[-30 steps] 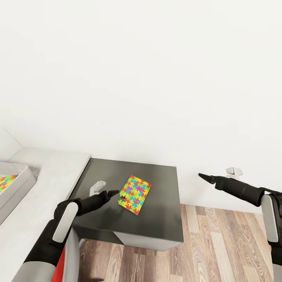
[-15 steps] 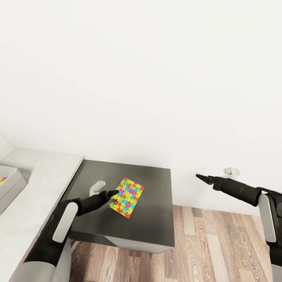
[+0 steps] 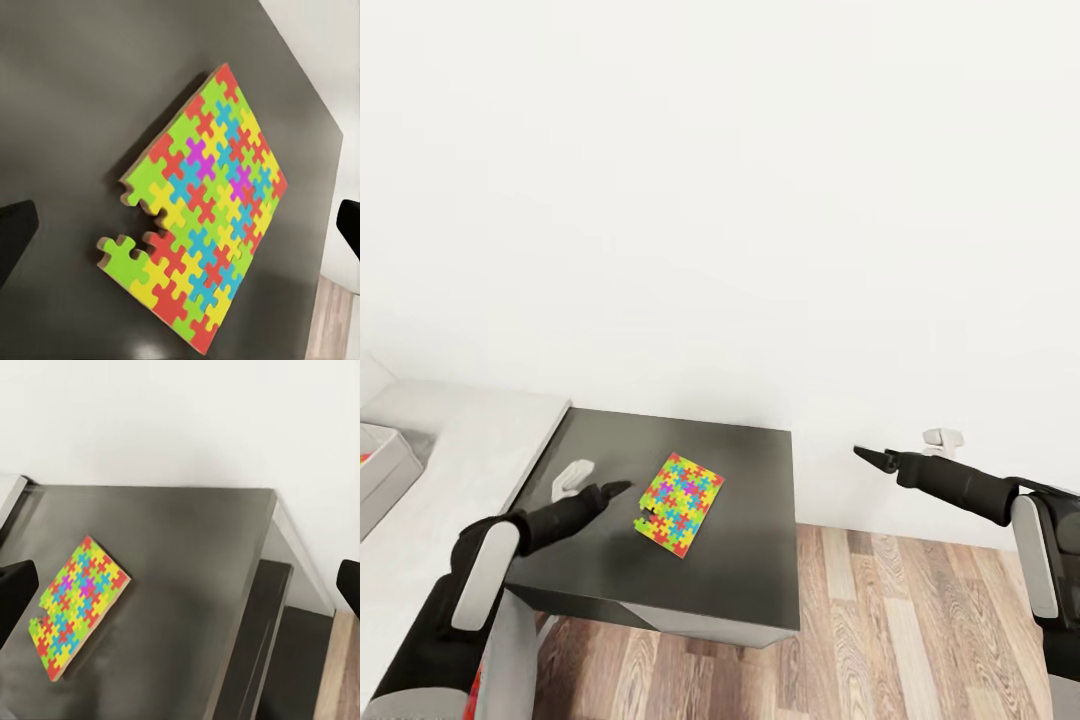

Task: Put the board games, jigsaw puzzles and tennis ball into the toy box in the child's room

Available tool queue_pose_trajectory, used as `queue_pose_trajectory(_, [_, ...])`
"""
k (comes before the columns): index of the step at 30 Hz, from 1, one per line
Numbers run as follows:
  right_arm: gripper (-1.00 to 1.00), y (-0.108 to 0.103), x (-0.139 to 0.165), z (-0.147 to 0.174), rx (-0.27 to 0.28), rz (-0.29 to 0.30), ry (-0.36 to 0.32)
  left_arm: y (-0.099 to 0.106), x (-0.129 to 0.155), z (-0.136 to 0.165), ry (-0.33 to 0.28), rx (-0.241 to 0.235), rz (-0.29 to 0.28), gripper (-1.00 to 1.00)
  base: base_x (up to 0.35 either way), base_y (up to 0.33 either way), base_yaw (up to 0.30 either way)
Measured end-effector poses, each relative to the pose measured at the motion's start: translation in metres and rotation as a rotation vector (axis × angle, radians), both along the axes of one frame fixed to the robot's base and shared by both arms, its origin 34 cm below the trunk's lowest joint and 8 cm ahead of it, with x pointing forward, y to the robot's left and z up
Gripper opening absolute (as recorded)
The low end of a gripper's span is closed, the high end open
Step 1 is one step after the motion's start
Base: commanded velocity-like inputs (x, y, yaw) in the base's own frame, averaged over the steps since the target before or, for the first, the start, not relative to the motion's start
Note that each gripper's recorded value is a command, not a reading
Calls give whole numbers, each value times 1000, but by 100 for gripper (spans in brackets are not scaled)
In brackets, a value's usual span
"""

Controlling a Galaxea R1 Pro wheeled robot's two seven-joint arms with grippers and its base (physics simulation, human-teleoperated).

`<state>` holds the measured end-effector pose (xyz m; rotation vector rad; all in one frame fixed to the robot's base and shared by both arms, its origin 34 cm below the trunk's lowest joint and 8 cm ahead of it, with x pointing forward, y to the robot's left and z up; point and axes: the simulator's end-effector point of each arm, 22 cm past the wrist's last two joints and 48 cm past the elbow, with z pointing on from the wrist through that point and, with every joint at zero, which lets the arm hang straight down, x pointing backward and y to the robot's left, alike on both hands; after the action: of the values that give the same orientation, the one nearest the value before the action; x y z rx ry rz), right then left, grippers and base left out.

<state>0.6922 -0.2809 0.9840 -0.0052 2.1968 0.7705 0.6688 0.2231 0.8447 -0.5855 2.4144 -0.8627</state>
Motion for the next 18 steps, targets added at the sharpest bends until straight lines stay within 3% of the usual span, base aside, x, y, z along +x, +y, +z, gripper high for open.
queue_pose_trajectory(4, [100, -1, 4, 5, -14, 2, -41, 24, 13, 1, 7, 30, 12, 100, 0, 0, 0])
queue_pose_trajectory(7, [100, -2, 6, 7, -19, 1, -58, 32, 27, -6, 32, 25, 23, 100, 0, 0, 0])
queue_pose_trajectory(18, [100, -2, 7, 8, -23, 0, -69, 19, 45, -45, 174, -27, 34, 100, 0, 0, 0])
